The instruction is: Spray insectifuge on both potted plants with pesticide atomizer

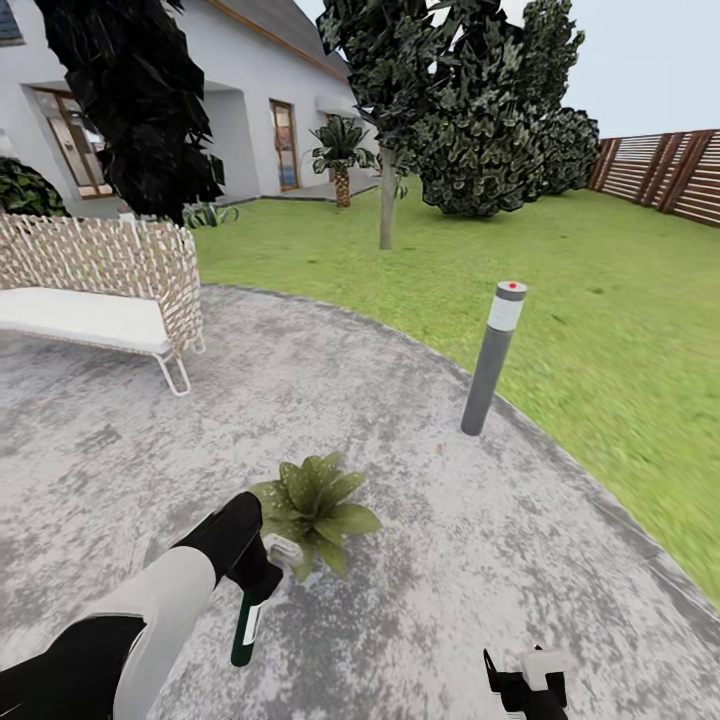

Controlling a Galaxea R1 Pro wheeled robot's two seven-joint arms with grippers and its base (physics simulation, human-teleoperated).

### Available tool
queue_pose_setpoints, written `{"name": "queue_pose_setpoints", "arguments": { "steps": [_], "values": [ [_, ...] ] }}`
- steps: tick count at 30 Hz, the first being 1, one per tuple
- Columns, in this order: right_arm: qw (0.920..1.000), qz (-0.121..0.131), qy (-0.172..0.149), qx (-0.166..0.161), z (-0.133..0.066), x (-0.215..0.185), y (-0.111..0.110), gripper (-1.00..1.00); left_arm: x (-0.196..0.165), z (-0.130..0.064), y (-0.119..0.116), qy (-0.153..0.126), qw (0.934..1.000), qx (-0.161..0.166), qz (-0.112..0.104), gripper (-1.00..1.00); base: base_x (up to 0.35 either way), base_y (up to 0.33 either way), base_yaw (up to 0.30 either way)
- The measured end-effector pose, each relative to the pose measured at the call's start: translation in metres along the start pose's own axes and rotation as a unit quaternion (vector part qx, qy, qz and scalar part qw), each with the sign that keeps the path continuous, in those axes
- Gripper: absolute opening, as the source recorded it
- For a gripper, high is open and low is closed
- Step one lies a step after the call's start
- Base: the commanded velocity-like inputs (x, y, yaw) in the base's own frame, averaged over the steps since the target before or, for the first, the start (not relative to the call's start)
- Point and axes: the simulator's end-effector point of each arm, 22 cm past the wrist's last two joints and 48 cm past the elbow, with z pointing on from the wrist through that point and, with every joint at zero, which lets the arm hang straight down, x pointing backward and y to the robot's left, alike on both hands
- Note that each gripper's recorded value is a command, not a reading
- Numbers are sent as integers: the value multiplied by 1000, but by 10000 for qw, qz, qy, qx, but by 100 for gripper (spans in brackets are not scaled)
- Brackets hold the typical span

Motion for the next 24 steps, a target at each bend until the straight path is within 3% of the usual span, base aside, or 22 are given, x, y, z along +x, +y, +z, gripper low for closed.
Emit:
{"name": "queue_pose_setpoints", "arguments": {
  "steps": [11,24],
  "values": [
    [10000,-1,5,0,0,0,0,100,20,10,15,147,9998,-44,-127,-100,7,-15,55],
    [10000,0,2,0,0,0,0,100,11,0,23,31,9998,-118,-149,-100,0,0,12]
  ]
}}
